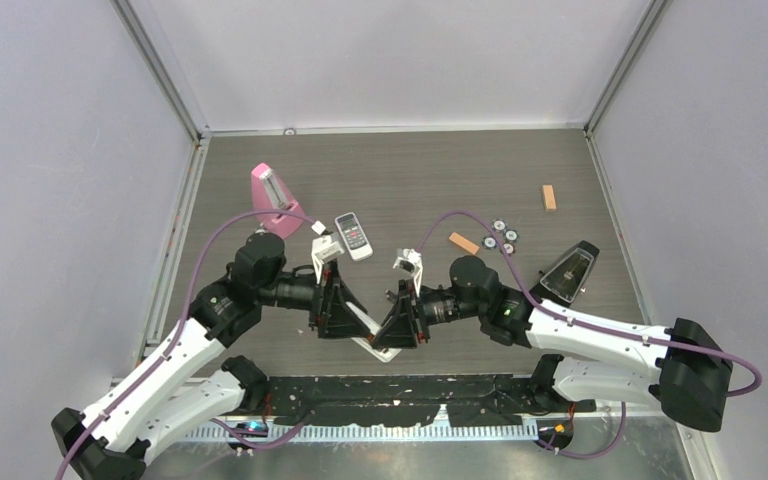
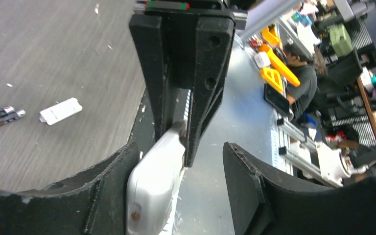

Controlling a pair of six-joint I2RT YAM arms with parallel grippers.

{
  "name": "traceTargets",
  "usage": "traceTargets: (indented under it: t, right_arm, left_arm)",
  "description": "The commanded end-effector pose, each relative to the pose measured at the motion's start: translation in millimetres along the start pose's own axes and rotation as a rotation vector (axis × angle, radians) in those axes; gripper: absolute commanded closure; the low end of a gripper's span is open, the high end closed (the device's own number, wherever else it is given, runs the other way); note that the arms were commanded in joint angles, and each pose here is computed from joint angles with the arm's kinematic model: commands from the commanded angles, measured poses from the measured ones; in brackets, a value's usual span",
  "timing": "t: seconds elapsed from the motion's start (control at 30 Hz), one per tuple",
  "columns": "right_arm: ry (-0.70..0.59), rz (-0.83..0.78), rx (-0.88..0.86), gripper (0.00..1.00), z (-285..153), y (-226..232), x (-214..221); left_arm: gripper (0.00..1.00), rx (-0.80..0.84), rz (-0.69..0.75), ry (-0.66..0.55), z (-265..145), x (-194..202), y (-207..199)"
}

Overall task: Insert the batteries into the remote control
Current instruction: Adjust the remote control.

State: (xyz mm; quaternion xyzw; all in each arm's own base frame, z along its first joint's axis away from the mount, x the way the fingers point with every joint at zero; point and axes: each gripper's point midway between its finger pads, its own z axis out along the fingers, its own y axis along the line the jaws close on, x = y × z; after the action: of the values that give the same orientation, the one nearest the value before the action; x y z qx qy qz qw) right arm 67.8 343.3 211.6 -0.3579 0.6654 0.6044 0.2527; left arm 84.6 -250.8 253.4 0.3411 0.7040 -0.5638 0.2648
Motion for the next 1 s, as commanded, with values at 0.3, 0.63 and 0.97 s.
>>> traceTargets:
  t: [0.3,0.63,0.97]
  right_arm:
    - [-0.456,0.142,-0.032,0.94,-19,18,-74]
    - [-0.49,0.212,-0.075,0.95,-14,18,-80]
    - [-0.516,0.259,-0.103,0.95,-7,14,-86]
  left_arm:
    - [0.35,0.002,-0.238,-0.593,-10,-78,9]
    - [0.53,0.029,-0.278,-0.669,-17,-87,5]
    - [0.72,0.024,-0.299,-0.642,-10,-79,12]
